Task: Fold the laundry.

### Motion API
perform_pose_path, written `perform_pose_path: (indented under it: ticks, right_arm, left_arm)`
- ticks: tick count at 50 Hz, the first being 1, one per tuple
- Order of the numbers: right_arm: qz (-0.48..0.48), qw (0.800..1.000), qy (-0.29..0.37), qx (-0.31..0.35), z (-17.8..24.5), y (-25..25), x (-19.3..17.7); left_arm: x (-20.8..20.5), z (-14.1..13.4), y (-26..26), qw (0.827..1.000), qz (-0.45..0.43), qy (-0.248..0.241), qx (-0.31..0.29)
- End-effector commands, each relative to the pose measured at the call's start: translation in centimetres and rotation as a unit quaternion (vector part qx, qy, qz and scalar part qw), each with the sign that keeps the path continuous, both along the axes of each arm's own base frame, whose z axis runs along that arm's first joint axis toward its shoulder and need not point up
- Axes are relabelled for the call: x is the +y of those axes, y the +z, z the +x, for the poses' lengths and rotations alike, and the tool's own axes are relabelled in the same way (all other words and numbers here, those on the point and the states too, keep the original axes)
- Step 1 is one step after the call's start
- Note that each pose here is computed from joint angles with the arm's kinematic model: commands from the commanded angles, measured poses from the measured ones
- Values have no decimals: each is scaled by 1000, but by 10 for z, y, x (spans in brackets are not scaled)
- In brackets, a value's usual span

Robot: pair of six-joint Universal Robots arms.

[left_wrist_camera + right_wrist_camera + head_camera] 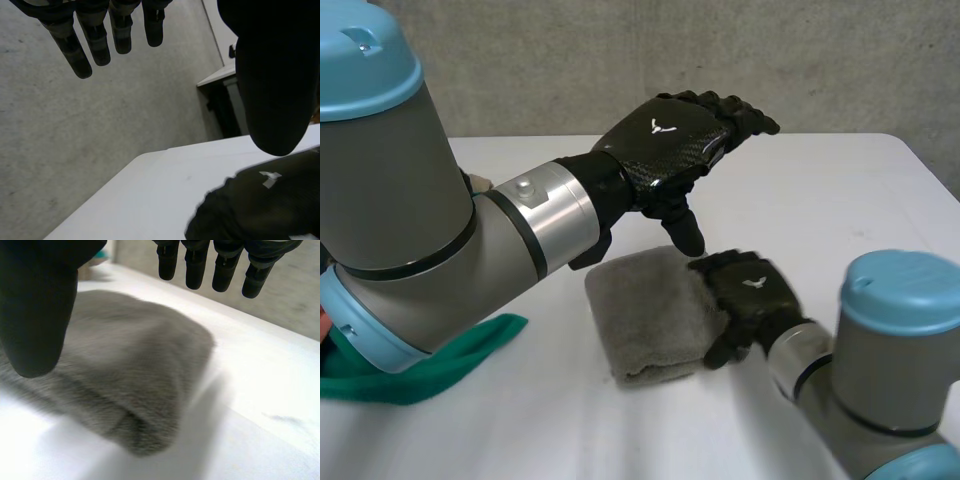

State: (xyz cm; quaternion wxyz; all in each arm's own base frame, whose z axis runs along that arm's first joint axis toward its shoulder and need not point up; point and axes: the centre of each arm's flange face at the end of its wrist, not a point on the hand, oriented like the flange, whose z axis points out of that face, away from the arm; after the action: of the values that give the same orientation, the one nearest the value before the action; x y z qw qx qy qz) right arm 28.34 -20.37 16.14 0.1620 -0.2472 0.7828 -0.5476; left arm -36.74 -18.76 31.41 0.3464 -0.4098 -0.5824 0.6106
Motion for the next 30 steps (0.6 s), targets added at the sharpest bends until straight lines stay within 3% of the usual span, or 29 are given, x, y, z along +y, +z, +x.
perform_pose_path:
  ticks: [1, 13, 30]
  right_arm:
    - [71, 993, -71, -63, -29, -15, -26]
    - [135, 987, -49, -76, -23, -51, -35]
    - [104, 991, -20, -79, 4, -55, -31]
  left_arm:
    - [5, -1, -3, 999, 28, -35, 6]
    - [11, -4, -7, 998, 34, -51, 2]
    - [10, -1, -11, 998, 40, -47, -2]
